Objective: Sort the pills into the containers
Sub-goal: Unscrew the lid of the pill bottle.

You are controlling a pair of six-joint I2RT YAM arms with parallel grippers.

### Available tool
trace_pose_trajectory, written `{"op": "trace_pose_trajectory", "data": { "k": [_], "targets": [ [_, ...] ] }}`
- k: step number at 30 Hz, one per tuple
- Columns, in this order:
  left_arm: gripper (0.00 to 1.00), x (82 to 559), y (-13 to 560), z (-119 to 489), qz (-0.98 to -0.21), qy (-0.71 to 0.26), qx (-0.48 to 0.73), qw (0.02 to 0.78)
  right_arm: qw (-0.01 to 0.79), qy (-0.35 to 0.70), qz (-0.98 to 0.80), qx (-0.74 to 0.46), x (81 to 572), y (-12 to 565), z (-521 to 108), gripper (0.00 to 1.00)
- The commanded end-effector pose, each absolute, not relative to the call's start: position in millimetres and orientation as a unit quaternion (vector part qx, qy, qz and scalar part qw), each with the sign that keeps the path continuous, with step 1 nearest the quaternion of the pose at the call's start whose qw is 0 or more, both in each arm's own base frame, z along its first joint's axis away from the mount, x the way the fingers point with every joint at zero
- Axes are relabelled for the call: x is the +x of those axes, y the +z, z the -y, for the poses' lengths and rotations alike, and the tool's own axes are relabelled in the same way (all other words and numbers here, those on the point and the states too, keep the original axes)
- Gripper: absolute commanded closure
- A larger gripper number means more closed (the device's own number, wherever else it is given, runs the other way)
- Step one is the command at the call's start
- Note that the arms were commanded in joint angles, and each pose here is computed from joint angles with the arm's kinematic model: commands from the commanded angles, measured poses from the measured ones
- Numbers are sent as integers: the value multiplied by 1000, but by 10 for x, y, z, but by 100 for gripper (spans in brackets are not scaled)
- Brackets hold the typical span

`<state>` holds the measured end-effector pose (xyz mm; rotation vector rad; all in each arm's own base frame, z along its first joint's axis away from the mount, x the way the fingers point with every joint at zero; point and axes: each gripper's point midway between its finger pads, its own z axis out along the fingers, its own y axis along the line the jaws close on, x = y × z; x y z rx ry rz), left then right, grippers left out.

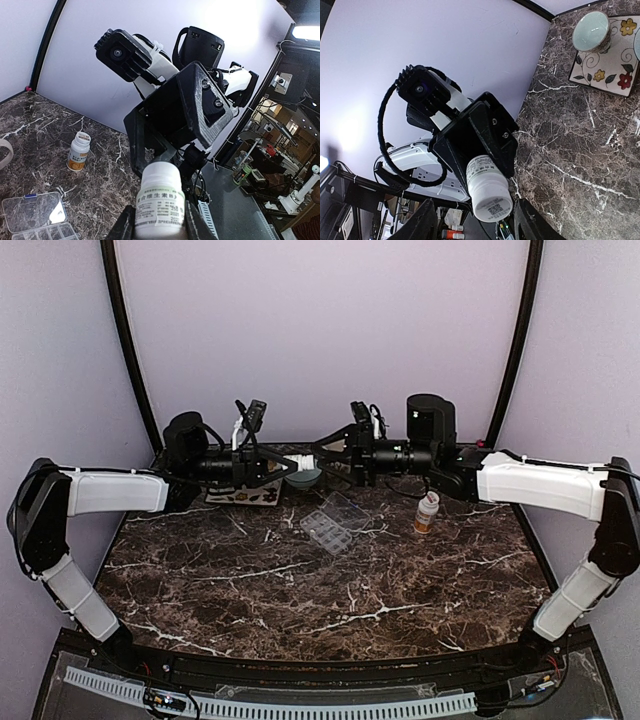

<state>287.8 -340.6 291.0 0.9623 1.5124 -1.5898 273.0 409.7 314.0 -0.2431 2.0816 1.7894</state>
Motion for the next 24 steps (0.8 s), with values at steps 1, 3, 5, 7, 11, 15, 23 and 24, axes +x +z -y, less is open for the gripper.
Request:
{"op": "trace_pose_trajectory", "data": {
  "k": [1, 3, 5, 7, 11, 15, 23, 24],
  "targets": [
    [100, 2780, 3071, 3389, -568, -617, 389, 382, 196, 644, -733, -96, 2739, 3234, -4125, 47],
    [100, 2785, 3070, 3395, -568, -617, 388, 382, 195, 643, -734, -96, 2742, 3224, -4128, 47],
    [100, 2785, 3072, 3399, -567, -618, 388, 382, 194, 642, -735, -96, 2746, 3217, -4132, 48],
    [100, 2787, 3075, 3409, -566, -619, 388, 382, 193, 642, -735, -97, 2744, 3218, -4137, 49],
    [100, 2790, 3073, 3423, -565, -620, 388, 381, 191, 643, -735, -100, 2735, 3232, -4141, 51],
    [100, 2793, 3076, 3431, -565, -620, 389, 381, 183, 640, -740, -98, 2770, 3135, -4182, 53],
    [100, 2803, 3073, 3446, -565, -620, 388, 381, 180, 640, -740, -102, 2767, 3141, -4217, 56],
    [100, 2805, 3079, 3444, -564, -620, 389, 382, 179, 640, -740, -102, 2766, 3139, -4217, 56]
  ]
}}
